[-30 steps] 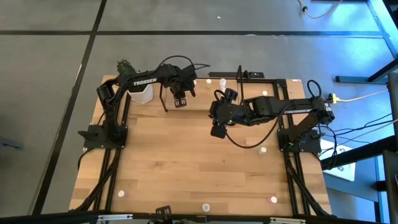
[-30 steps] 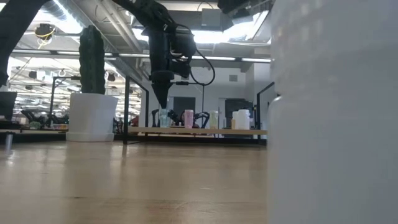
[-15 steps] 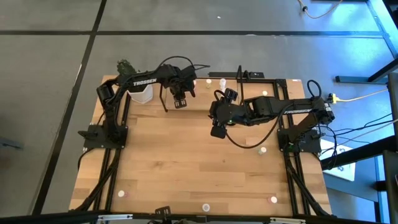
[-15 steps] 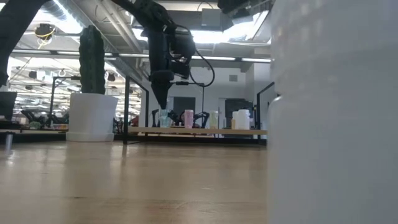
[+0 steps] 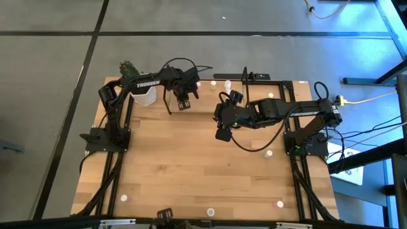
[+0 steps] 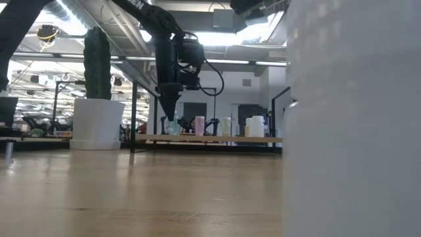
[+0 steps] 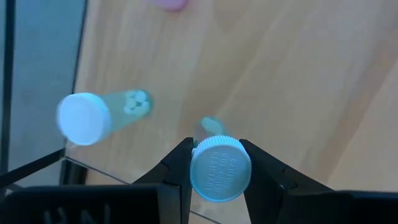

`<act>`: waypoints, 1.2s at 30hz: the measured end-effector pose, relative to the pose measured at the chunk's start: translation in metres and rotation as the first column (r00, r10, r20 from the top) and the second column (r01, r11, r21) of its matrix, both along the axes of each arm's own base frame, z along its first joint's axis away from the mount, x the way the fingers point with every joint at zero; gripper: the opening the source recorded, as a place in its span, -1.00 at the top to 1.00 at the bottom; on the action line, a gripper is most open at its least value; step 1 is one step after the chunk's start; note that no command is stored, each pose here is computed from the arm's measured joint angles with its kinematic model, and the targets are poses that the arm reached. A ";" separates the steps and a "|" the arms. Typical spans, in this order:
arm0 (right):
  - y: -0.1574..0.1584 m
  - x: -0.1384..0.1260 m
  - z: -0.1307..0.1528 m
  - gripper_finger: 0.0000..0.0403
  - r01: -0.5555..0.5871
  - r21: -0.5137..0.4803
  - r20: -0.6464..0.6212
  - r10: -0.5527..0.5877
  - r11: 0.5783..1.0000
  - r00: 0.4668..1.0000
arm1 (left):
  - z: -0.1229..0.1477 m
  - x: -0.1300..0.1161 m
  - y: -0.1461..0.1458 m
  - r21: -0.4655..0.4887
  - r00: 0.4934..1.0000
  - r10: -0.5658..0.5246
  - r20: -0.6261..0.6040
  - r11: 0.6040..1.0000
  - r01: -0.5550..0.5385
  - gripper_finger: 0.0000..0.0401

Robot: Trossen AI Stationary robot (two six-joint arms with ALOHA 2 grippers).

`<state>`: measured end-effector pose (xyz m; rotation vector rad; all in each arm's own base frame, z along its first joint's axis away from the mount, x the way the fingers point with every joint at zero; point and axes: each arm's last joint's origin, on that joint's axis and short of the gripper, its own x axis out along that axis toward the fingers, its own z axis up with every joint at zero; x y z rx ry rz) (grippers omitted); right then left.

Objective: Pick and place medicine bottles onto shelf by color
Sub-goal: Put the bottom blue pill bottle on the shelf aligned with the other blue pill bottle

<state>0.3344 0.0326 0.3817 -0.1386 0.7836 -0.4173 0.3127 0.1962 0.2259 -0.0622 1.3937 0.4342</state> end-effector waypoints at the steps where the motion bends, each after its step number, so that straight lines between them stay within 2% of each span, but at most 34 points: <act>1: 0.000 0.000 0.000 -0.11 0.000 0.000 0.000 0.000 1.000 1.000 | 0.000 0.000 0.001 0.003 1.000 0.005 0.002 1.000 -0.005 0.52; 36: 0.000 0.000 0.000 -0.11 -0.001 0.000 0.000 0.001 1.000 1.000 | 0.000 -0.002 0.006 -0.004 0.999 0.038 0.028 0.999 -0.038 0.44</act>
